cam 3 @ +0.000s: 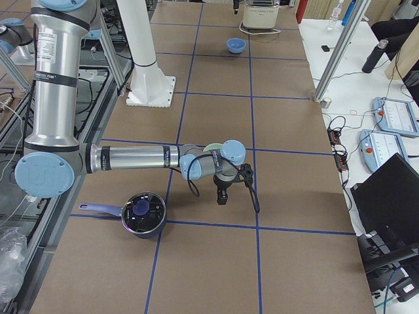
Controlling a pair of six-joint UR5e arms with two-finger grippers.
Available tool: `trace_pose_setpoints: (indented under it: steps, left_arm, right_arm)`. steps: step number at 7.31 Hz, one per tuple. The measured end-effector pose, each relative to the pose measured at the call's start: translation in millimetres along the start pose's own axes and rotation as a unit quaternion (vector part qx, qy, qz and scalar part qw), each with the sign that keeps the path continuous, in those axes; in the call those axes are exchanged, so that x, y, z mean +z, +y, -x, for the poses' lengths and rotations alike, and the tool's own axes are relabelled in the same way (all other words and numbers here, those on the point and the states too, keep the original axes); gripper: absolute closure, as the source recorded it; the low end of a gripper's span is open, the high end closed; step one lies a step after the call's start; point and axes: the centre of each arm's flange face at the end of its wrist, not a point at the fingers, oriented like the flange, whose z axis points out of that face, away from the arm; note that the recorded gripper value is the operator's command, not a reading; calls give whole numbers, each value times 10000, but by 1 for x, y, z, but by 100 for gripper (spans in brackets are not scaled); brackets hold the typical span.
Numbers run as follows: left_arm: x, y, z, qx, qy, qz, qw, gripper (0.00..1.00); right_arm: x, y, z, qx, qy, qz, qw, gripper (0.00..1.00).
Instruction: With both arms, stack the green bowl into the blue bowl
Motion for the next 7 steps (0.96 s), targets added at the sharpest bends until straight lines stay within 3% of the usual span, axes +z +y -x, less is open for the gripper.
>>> trace_pose_setpoints:
  steps: [4, 7]
  left_arm:
    - [14, -1, -27, 6, 45, 100, 9999, 1]
    - [21, 0, -38, 87, 67, 151, 9998, 1]
  right_arm:
    - [38, 3, 64, -280, -254, 7, 9993, 0]
    - [36, -23, 113, -467, -428, -88, 9980, 0]
